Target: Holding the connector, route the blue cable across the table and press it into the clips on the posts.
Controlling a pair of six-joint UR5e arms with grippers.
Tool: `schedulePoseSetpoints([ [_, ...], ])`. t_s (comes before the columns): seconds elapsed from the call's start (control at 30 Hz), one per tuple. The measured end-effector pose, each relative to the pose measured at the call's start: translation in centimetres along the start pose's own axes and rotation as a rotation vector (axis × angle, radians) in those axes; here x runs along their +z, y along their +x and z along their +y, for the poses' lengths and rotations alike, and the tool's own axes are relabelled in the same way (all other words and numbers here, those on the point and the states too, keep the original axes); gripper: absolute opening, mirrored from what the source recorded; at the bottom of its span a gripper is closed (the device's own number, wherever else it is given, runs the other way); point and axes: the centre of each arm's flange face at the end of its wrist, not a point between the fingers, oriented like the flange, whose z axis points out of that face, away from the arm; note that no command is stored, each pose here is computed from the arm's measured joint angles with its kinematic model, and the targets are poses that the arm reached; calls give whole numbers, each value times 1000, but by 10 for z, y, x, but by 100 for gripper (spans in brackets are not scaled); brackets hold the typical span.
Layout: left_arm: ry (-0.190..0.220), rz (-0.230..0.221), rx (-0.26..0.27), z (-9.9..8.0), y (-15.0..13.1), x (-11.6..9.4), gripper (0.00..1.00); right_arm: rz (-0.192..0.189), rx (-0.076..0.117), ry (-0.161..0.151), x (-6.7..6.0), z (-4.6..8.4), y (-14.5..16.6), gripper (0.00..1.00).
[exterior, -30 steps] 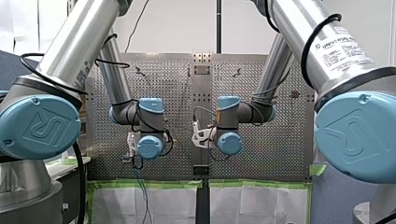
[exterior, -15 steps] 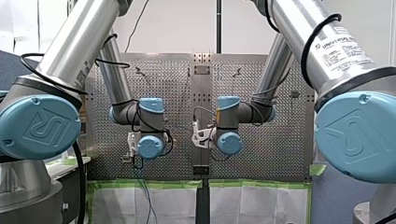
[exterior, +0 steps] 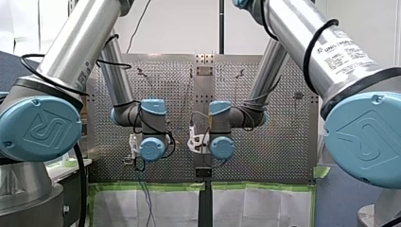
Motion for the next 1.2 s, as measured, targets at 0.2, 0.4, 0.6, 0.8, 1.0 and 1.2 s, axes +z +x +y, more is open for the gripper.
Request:
schedulePoseSetpoints([
  [0.2,0,0,0,0,0,0,0,-2,4,-37,15,-2,12,0],
  [0.4,-10,1,-3,1,1,3,0,-37,-7,-40,17,-2,14,0],
  [0.6,-79,-35,-59,3,-19,27,0,-53,24,-19,16,2,30,0],
  [0.8,-142,-85,-101,8,-50,57,0,-56,76,13,14,4,55,0],
  [1.0,-169,-103,-127,22,-73,73,0,-58,113,59,10,3,80,0],
  [1.2,-170,-111,-164,39,-93,84,0,-38,117,110,12,-2,115,0],
])
